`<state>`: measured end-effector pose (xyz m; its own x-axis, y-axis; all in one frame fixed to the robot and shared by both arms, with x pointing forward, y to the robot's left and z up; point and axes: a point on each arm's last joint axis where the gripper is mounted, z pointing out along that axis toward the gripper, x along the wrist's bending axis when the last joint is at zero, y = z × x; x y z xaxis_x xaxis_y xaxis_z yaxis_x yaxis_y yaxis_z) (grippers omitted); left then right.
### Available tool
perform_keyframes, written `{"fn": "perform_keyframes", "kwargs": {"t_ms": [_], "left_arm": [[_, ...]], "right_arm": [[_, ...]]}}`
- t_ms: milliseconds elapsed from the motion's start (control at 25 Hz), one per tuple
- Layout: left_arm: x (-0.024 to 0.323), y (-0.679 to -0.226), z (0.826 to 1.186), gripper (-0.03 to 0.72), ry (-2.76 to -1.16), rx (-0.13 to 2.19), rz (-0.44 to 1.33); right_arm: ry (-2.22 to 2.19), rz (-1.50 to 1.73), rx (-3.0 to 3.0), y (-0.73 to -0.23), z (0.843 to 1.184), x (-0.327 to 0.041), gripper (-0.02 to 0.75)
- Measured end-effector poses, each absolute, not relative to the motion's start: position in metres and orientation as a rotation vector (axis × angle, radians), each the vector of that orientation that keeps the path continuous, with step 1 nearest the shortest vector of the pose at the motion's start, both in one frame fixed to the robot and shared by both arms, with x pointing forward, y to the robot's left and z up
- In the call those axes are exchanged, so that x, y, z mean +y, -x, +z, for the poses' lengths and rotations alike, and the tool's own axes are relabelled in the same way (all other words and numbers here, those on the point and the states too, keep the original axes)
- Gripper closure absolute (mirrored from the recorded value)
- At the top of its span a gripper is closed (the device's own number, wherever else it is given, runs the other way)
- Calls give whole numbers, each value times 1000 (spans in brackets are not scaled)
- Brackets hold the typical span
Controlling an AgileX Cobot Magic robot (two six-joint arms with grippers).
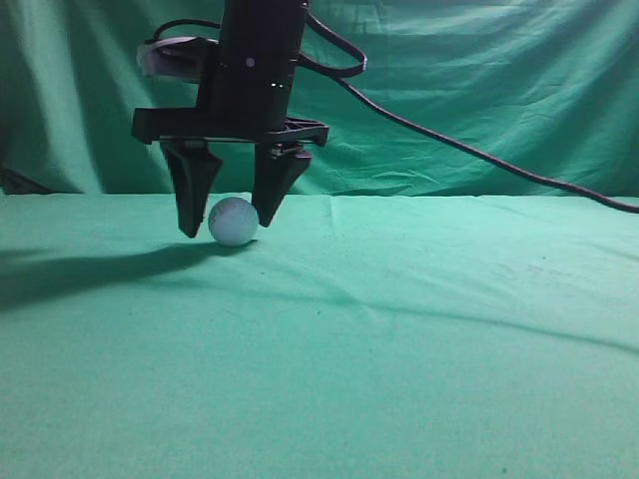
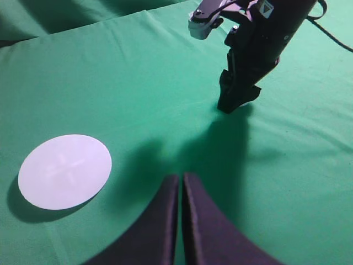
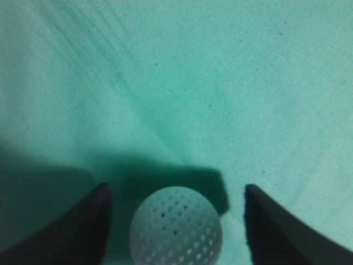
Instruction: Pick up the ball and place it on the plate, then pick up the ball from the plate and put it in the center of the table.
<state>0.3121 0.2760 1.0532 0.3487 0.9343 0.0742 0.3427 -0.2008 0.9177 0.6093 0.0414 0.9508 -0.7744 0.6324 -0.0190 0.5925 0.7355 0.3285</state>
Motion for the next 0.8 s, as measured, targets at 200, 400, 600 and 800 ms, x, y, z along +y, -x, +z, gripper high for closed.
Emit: {"fn": "perform_keyframes", "kwargs": {"t_ms": [200,400,600,800], "left_arm": [[276,-312,1053,688,-1733,1142,845],[276,-312,1053,688,-1734,1141,847],[276,-312,1053,688,-1734,1141,847],[276,-312,1053,688,-1732,1140,848]], "right_arm": [[-992,485,2799,-609,971,41,169],[-1018,599,2726,-598,1057,32,357],[-997,806,2587,-568,1154,3,682],[-1025,947,2393,-531,1230,-40,738]]}}
